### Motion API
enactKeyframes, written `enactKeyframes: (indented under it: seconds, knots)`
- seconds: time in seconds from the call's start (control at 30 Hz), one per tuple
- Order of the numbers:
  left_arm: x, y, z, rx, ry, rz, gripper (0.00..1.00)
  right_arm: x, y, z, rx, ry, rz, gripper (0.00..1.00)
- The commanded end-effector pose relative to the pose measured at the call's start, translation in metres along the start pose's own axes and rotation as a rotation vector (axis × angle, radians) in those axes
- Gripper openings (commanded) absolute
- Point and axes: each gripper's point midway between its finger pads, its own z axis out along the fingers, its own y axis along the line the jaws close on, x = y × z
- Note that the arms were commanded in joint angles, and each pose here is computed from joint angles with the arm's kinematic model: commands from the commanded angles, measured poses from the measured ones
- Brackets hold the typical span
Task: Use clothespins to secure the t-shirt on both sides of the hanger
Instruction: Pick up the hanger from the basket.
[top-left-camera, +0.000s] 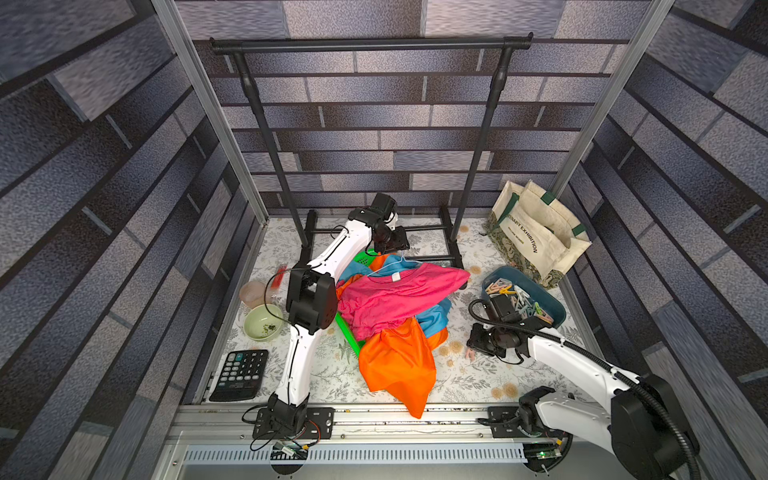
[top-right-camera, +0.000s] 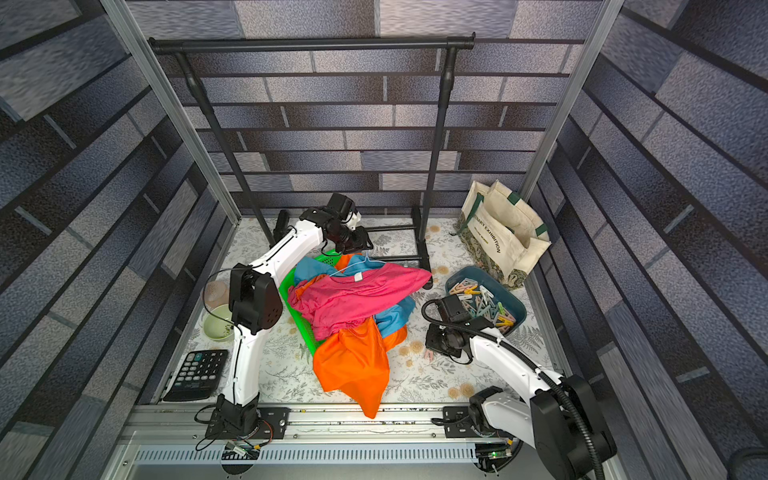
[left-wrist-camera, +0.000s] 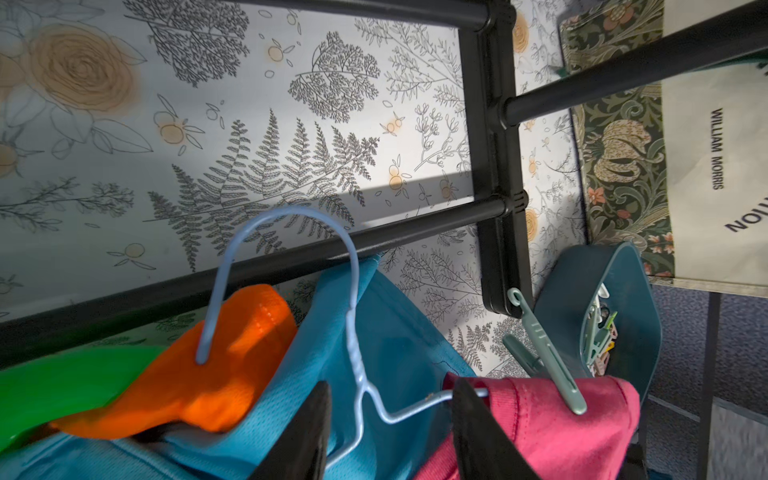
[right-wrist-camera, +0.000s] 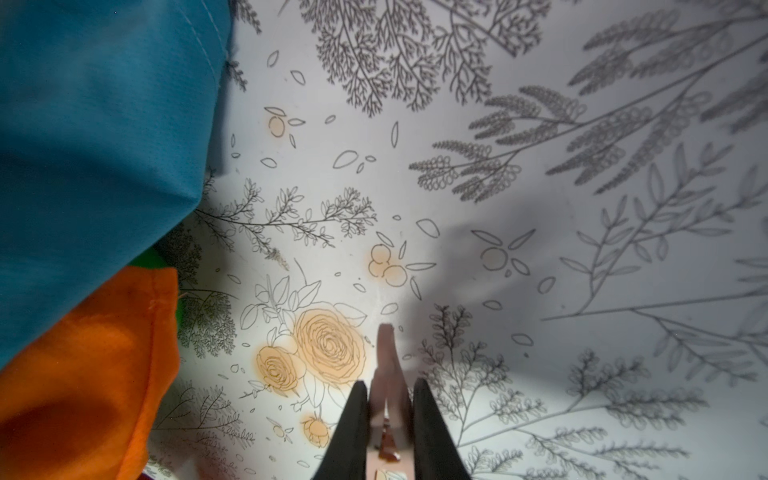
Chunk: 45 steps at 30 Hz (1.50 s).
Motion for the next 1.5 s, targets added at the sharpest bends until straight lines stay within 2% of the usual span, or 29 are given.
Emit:
enactKeyframes:
  seconds: [0.0,0.23,0.4,0.5,0.57,0.7,0.77,0.87,1.03,1.23,1.47]
  knots:
    - [0.011,0.016,0.011,-0.098,0.057,-0.001,0.46,0.004,-0.008,0.000,0.021,0.002,0.015,0.00]
    - [0.011,0.017,0.018,-0.136,0.051,-0.006,0.47,0.004,-0.011,-0.001,0.028,-0.007,0.013,0.00]
    - [0.011,0.017,0.031,-0.118,0.056,-0.032,0.34,0.005,-0.010,-0.001,0.026,0.000,0.010,0.00]
    - [0.011,0.016,0.035,-0.100,0.060,-0.052,0.20,0.004,-0.010,-0.003,0.029,-0.004,0.008,0.00]
    - [0.008,0.015,0.031,-0.094,0.049,-0.060,0.11,0.004,-0.010,-0.005,0.031,-0.008,0.007,0.00]
    - [-0.008,0.008,0.004,-0.084,-0.017,-0.068,0.07,0.005,-0.010,-0.008,0.031,-0.012,0.006,0.00]
    - [-0.020,0.004,-0.021,-0.098,-0.071,-0.068,0.05,0.003,-0.009,-0.011,0.025,-0.018,0.006,0.00]
    - [-0.041,-0.002,-0.079,-0.202,-0.211,-0.047,0.00,-0.001,-0.002,-0.018,-0.004,-0.043,-0.003,0.00]
    - [-0.062,-0.026,-0.202,-0.435,-0.533,0.035,0.00,-0.016,0.021,-0.041,-0.094,-0.127,-0.045,0.00]
    - [-0.066,-0.054,-0.324,-0.613,-0.896,0.076,0.00,-0.033,0.042,-0.067,-0.156,-0.207,-0.079,0.00]
    - [-0.067,-0.118,-0.442,-0.618,-1.286,0.151,0.00,-0.051,0.066,-0.094,-0.228,-0.289,-0.110,0.00]
